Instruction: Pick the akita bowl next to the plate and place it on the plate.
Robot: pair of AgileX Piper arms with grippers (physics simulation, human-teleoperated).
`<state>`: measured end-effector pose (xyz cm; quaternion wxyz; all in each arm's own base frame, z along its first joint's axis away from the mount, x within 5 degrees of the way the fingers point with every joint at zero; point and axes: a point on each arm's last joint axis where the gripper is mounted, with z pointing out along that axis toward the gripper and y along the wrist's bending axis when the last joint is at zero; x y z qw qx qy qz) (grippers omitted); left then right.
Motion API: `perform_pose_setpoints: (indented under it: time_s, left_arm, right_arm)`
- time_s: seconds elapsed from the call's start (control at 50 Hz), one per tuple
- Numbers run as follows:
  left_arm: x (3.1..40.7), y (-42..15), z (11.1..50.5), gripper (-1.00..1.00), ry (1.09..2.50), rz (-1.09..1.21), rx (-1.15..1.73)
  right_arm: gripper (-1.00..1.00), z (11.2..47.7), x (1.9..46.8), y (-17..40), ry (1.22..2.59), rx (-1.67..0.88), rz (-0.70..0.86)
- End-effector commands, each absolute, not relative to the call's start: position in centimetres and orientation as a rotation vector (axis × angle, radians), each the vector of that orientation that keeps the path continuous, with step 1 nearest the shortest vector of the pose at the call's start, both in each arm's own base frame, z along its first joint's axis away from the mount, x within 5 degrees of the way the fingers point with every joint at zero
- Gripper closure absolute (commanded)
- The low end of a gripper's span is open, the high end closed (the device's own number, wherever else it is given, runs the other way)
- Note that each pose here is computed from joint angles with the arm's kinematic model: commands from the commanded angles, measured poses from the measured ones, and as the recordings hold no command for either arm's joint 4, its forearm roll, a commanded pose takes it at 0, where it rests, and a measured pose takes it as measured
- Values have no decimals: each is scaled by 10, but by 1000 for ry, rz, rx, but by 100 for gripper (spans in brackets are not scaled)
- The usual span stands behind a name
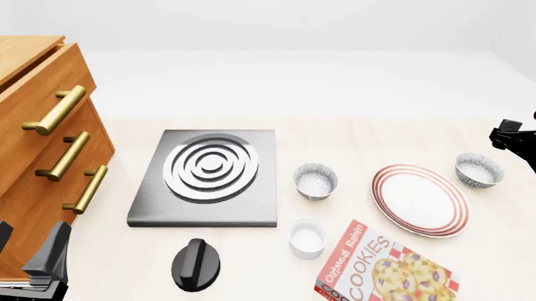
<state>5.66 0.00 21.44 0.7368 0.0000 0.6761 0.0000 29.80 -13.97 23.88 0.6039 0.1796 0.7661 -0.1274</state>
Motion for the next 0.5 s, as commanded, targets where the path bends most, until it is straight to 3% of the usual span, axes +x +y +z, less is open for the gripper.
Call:
perform_pose_setpoints:
  time_s: [0.02,0.5]
  left_arm:
    - [57,0,214,-100,1485,0,0]
    - [57,0,214,-100,1485,0,0]
  right_arm:
    - [-100,236,300,-144,1778,432,-296]
    - [-100,226,302,-151,1789,457,-298]
